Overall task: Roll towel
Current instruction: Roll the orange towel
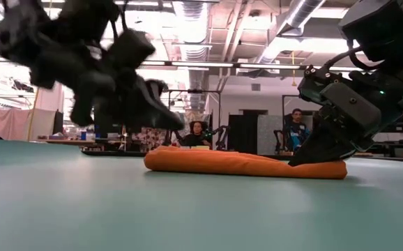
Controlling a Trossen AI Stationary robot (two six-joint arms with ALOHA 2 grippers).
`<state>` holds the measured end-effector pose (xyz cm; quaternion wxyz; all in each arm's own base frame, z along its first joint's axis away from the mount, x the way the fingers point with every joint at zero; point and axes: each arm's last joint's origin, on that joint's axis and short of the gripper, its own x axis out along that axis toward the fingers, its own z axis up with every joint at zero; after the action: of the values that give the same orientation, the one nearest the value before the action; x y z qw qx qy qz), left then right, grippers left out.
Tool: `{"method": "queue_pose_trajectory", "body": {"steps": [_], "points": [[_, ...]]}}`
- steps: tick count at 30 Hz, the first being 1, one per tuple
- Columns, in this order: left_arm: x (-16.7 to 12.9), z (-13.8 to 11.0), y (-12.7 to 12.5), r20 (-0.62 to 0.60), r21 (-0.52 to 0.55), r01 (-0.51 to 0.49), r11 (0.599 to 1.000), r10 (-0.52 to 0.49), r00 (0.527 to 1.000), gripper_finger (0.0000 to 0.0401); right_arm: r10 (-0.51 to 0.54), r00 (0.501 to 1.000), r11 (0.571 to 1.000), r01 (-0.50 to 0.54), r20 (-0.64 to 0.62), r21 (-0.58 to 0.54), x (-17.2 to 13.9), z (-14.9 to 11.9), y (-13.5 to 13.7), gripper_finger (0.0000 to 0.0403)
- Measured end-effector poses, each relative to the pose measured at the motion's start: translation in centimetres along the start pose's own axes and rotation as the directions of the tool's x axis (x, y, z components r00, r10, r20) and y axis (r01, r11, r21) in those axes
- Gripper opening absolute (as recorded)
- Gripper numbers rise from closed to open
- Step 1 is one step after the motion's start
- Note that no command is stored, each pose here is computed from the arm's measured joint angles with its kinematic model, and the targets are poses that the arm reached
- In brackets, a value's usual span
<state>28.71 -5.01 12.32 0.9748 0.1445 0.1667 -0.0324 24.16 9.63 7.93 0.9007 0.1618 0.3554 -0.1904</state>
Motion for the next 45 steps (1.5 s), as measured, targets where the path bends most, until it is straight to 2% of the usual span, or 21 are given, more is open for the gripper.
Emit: {"method": "queue_pose_trajectory", "body": {"steps": [7,12,14,16,20,26,30,34,38,41,45], "points": [[2.1,-3.9,1.1,-0.061,-0.062,-0.062,0.996,0.058,0.996,0.0000,0.001,1.000,1.000,-0.001,0.000,0.002,0.0,0.0,0.0,0.0122],[2.6,-5.8,1.6,-0.127,-0.136,-0.064,0.989,0.047,0.991,0.0000,0.012,1.000,1.000,-0.012,0.004,-0.010,-0.3,-0.3,0.3,0.0122],[2.6,-6.1,1.7,-0.147,-0.166,-0.070,0.984,0.045,0.988,0.0000,0.022,0.999,1.000,-0.022,0.026,-0.014,-0.9,-0.3,0.6,0.0122],[2.7,-6.4,1.8,-0.172,-0.187,-0.071,0.980,0.038,0.984,0.0000,0.006,0.995,1.000,-0.003,0.102,-0.023,-2.1,0.1,1.1,0.0122],[2.7,-6.6,1.8,-0.182,-0.216,-0.056,0.975,0.016,0.983,0.0000,-0.019,0.982,0.992,0.042,0.189,-0.119,-4.8,0.5,1.3,0.0122],[2.7,-6.7,1.7,-0.187,-0.258,-0.052,0.965,0.003,0.982,0.0000,0.082,0.957,0.981,-0.028,0.280,-0.192,-8.0,1.4,2.5,0.0122],[2.7,-6.7,1.7,-0.188,-0.265,-0.052,0.963,0.002,0.982,0.0000,0.133,0.947,0.961,-0.051,0.292,-0.270,-8.5,1.3,3.2,0.0126],[2.6,-6.8,1.7,-0.195,-0.284,-0.057,0.957,0.001,0.981,0.0000,0.104,0.955,0.948,-0.011,0.277,-0.319,-7.5,0.6,3.1,0.0159],[2.6,-6.9,1.7,-0.207,-0.311,-0.063,0.948,-0.002,0.978,0.0000,0.051,0.964,0.947,0.036,0.260,-0.318,-5.9,0.3,2.8,0.0223],[2.6,-6.9,1.7,-0.208,-0.320,-0.066,0.945,-0.002,0.978,0.0000,0.048,0.975,0.944,0.027,0.217,-0.328,-4.4,-0.1,2.6,0.0270],[2.6,-6.9,1.7,-0.207,-0.336,-0.069,0.939,-0.003,0.978,0.0000,0.056,0.981,0.929,0.017,0.187,-0.369,-2.7,-0.9,2.7,0.0291]]}}
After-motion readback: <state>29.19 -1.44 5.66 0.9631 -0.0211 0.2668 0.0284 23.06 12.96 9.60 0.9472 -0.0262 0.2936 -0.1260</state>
